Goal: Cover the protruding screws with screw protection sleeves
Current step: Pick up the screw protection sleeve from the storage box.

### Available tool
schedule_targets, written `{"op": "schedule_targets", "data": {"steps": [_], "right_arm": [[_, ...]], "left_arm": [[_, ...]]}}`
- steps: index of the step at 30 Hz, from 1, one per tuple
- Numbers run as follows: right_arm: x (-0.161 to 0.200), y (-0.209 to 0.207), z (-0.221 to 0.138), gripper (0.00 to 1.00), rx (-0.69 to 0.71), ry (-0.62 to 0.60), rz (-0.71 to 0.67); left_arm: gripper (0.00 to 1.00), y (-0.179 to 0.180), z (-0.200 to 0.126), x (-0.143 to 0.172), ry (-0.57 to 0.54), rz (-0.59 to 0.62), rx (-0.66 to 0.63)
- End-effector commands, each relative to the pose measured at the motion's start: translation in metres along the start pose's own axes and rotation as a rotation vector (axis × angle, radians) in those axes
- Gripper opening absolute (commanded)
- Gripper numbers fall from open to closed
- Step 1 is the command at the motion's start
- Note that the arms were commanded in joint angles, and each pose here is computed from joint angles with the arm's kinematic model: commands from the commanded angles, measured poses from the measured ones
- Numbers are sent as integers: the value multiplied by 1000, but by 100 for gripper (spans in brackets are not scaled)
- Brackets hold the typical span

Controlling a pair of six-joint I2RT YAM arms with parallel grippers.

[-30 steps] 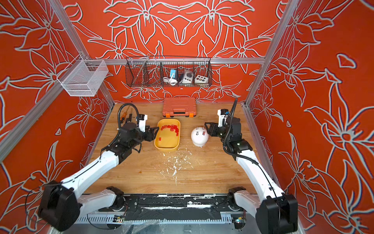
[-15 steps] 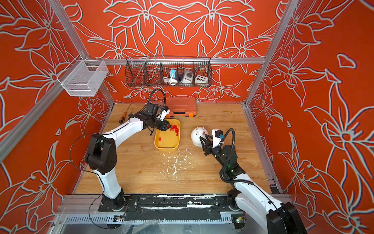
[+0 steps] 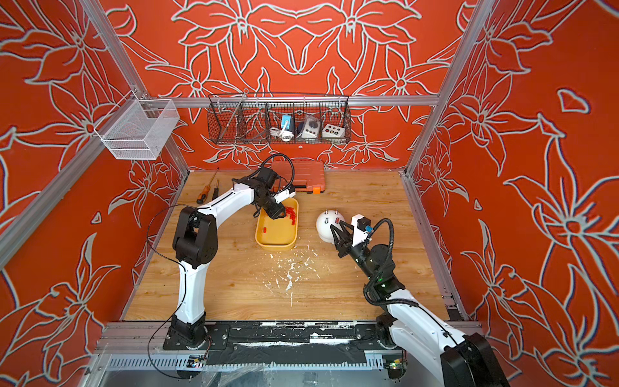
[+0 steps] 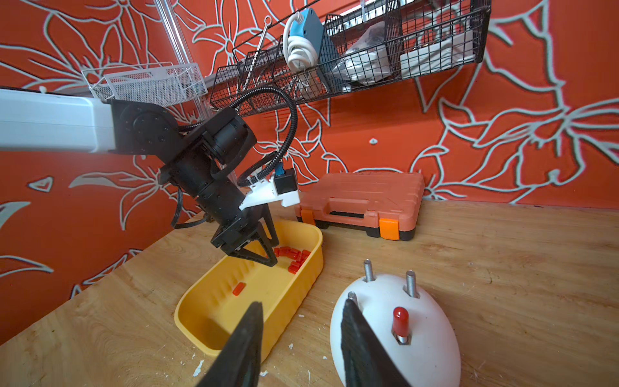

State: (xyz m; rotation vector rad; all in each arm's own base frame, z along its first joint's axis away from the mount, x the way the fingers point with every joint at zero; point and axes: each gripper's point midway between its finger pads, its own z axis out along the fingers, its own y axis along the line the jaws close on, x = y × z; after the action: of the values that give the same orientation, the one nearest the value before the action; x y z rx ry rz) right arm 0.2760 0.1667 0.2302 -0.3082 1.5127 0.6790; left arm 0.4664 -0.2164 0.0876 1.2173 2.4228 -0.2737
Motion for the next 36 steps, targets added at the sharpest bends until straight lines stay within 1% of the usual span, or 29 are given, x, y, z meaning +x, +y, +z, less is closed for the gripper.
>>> {"op": "schedule_targets", "data": {"steps": [1, 4, 11, 12, 13, 14, 15, 17, 23, 25, 26, 28, 33, 36], "right_arm": [[-7, 4, -5, 40, -12, -38, -28], [-8, 4, -6, 40, -11, -39, -29], [-10, 5, -7, 41, -12, -43, -26], [-11, 6, -7, 41, -13, -44, -24], [-11, 6, -7, 41, -16, -43, -23], [-10, 7, -7, 41, -18, -41, -22], [-11, 7, -7, 41, -20, -41, -22], [-10, 6, -7, 41, -18, -38, -20], [-9, 5, -6, 41, -12, -36, -15], [-9, 5, -6, 41, -12, -36, -14], [-9, 5, -6, 41, -14, -34, -13], [-8, 6, -5, 41, -17, -31, -12], [-8, 5, -5, 42, -14, -32, -8], [-9, 5, -5, 42, -12, -34, -6]], "left_arm": [[47, -4, 5, 7, 36, 107, 30], [43, -6, 9, 7, 27, 145, 40], [41, -7, 16, 7, 3, 197, 48], [38, -7, 17, 6, -4, 202, 44], [31, -5, 19, 4, -12, 204, 38], [30, -6, 20, 4, -17, 204, 42], [31, -6, 21, 3, -25, 234, 43], [31, -7, 24, 2, -38, 253, 50], [31, -3, 35, 8, -21, 278, 59], [23, -2, 39, 12, -1, 273, 68], [23, 1, 40, 13, 3, 265, 64], [26, 3, 41, 13, -4, 254, 70], [26, 4, 44, 12, -21, 246, 80], [26, 5, 50, 15, -11, 240, 76]]}}
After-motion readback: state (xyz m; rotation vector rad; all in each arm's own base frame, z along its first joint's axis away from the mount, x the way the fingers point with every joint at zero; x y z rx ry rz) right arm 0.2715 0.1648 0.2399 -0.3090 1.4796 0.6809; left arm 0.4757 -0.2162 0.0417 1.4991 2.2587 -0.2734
